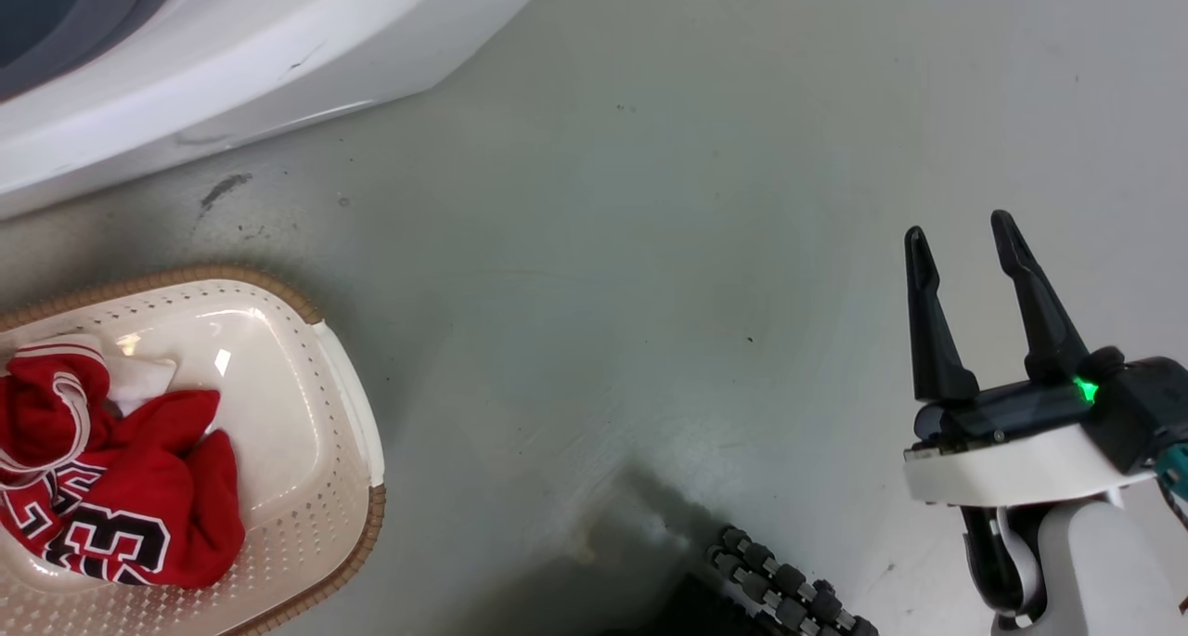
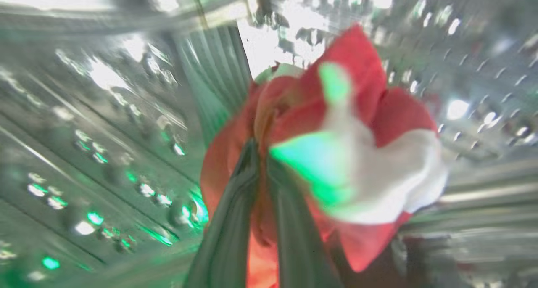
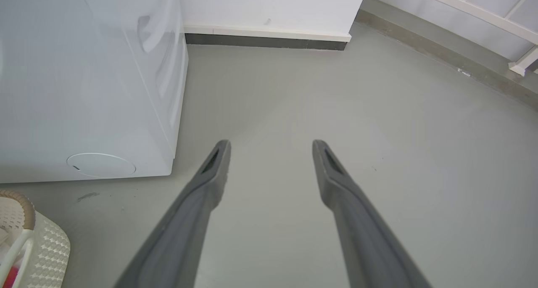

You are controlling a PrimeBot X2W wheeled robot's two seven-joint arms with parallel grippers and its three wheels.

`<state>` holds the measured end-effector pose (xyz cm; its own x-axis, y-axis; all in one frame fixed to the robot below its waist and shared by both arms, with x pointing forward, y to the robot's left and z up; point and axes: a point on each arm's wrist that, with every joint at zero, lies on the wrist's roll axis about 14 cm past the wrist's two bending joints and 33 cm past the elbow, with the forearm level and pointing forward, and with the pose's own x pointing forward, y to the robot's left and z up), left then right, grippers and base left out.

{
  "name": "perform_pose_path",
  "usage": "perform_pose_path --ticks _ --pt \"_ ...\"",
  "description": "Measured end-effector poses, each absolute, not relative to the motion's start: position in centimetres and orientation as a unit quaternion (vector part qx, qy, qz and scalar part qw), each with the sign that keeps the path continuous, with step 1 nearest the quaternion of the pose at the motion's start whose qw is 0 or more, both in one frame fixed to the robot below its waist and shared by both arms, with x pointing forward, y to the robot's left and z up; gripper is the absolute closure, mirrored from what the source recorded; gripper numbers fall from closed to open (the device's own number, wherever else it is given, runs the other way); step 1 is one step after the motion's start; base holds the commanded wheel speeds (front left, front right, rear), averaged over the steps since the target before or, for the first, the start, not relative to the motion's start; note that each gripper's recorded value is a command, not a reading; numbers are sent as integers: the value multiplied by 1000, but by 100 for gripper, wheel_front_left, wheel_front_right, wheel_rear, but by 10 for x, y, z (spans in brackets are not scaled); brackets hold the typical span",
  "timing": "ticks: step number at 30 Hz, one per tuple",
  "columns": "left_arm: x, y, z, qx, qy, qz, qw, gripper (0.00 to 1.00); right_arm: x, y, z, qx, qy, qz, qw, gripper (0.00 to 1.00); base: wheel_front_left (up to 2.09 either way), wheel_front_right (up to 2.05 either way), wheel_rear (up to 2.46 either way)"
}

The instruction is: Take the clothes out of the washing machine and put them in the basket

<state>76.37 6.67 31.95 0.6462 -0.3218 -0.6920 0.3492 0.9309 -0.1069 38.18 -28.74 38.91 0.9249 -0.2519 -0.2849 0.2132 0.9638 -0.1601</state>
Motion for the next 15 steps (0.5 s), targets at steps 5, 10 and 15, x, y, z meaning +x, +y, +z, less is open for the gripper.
perform_pose_path --ticks 5,10,15 --pt "771 66 348 47 283 -196 938 100 392 -291 398 -74 134 -116 981 0 0 0 0" --pt "750 64 364 49 227 -209 950 100 403 -287 413 -80 105 -105 986 0 0 0 0" --pt "726 75 388 39 168 -207 963 100 411 -281 430 -86 75 -94 989 0 0 0 0"
